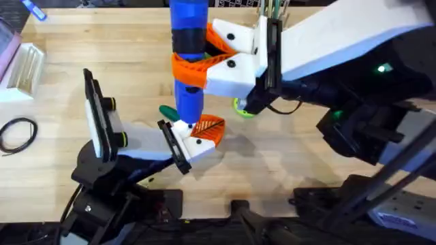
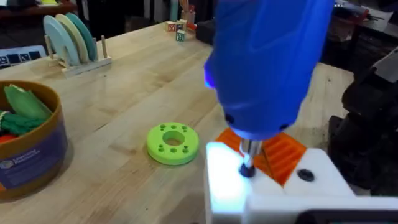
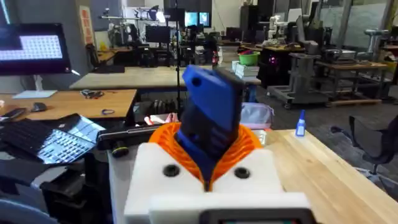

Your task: Pick up the gripper from the table and insert it into the empty holder that is missing its gripper. Then pick up a screw, insert it into the mounting hole, and use the screwdriver to tighten it. Finally, clean up the table by picking up the vegetable and placing it into the bucket.

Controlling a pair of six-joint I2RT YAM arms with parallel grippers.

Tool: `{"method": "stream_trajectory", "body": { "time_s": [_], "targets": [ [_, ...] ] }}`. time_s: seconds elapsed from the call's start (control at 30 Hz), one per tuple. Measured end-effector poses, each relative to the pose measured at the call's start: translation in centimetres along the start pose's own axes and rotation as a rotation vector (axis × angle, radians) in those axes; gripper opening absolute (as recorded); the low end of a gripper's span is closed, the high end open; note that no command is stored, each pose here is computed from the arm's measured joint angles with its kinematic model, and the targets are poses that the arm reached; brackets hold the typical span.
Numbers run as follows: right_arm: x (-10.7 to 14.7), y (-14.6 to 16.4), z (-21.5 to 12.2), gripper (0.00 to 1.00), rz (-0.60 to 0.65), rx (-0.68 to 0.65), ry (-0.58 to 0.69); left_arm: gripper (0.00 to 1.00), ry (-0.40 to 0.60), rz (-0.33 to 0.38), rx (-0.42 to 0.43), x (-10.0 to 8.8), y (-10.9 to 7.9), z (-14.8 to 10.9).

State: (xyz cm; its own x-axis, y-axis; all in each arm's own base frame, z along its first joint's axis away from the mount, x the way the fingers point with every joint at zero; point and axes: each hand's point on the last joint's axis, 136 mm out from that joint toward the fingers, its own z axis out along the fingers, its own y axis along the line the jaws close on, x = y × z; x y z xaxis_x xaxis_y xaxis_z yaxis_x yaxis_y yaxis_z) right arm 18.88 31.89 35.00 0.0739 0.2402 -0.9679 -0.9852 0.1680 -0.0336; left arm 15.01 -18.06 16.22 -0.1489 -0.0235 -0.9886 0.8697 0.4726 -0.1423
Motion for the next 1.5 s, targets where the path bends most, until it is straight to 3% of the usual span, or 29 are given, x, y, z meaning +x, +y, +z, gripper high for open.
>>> {"method": "stream_trajectory", "body": {
  "time_s": [0.77, 1.03, 1.2, 1.33, 1.5],
  "targets": [
    [0.2, -0.1, 0.1, 0.025, 0.002, 0.000, 0.003, 0.004, 0.000, 0.000, 0.000, 0.0, 0.0, 0.0],
    [-2.6, 0.5, 0.0, 0.025, -0.085, -0.022, -0.113, 0.004, 0.000, 0.000, 0.000, 0.0, 0.0, 0.0],
    [-2.4, 0.3, 0.0, 0.025, -0.079, -0.015, -0.105, 0.004, 0.000, 0.001, 0.000, 0.0, 0.0, 0.0],
    [-2.1, -1.3, -0.4, 0.025, -0.090, 0.033, -0.086, 0.004, 0.000, 0.000, 0.000, 0.0, 0.0, 0.0],
    [2.3, -8.7, -3.7, 0.025, -0.074, 0.284, 0.116, 0.004, -0.001, 0.001, 0.000, 0.0, 0.0, 0.0]
  ]
}}
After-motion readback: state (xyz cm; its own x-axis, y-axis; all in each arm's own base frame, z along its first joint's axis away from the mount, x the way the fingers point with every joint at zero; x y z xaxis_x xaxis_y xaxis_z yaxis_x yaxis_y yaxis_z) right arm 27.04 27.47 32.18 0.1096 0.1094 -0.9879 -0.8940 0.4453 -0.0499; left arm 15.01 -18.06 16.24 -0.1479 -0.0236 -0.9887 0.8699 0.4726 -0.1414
